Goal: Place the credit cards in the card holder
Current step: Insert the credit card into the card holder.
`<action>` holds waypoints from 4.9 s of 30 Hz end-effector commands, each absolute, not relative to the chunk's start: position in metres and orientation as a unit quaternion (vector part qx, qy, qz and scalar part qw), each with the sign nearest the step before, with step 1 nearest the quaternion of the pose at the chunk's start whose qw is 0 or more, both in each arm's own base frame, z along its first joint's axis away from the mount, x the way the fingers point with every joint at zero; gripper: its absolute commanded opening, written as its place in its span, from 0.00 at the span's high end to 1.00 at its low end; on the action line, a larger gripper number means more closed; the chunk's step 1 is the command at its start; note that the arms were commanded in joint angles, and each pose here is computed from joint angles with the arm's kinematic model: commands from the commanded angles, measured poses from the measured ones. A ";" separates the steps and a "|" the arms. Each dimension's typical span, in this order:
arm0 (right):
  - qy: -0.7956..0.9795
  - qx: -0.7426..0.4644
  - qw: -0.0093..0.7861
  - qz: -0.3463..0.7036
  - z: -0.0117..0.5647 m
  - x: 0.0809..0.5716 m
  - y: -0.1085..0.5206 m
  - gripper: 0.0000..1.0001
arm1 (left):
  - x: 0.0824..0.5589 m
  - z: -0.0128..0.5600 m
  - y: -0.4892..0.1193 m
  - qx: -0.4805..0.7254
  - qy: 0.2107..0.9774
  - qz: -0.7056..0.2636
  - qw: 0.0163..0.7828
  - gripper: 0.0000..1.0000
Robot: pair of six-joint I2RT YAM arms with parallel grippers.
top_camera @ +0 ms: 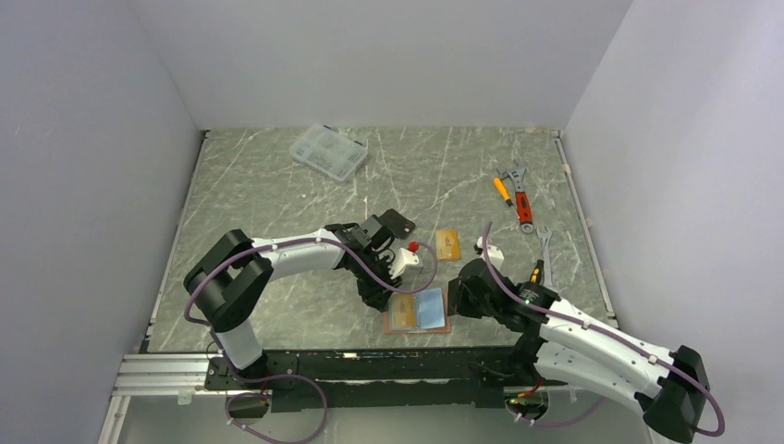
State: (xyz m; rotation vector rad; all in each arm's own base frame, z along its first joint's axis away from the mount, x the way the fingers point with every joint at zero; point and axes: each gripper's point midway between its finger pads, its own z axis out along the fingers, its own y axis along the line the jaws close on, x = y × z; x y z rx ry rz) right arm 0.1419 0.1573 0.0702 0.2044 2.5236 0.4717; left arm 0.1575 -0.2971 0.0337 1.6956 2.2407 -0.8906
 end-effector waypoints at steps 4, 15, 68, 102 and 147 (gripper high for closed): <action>0.933 0.063 0.290 0.205 0.084 0.147 0.179 1.00 | 0.165 0.047 -0.309 0.585 0.741 -0.308 0.121 0.65; 0.935 0.053 0.284 0.207 0.076 0.142 0.186 1.00 | 0.165 0.049 -0.308 0.587 0.740 -0.306 0.122 0.67; 0.876 -0.072 0.218 0.425 0.085 0.138 0.287 1.00 | 0.152 0.080 -0.316 0.728 0.575 -0.300 0.223 0.67; 0.911 -0.059 0.148 0.381 0.029 0.127 0.285 1.00 | 0.133 0.066 -0.287 0.776 0.531 -0.264 0.216 0.67; 0.892 0.019 0.226 0.390 0.056 0.141 0.239 1.00 | 0.118 0.016 -0.285 0.844 0.480 -0.156 0.182 0.77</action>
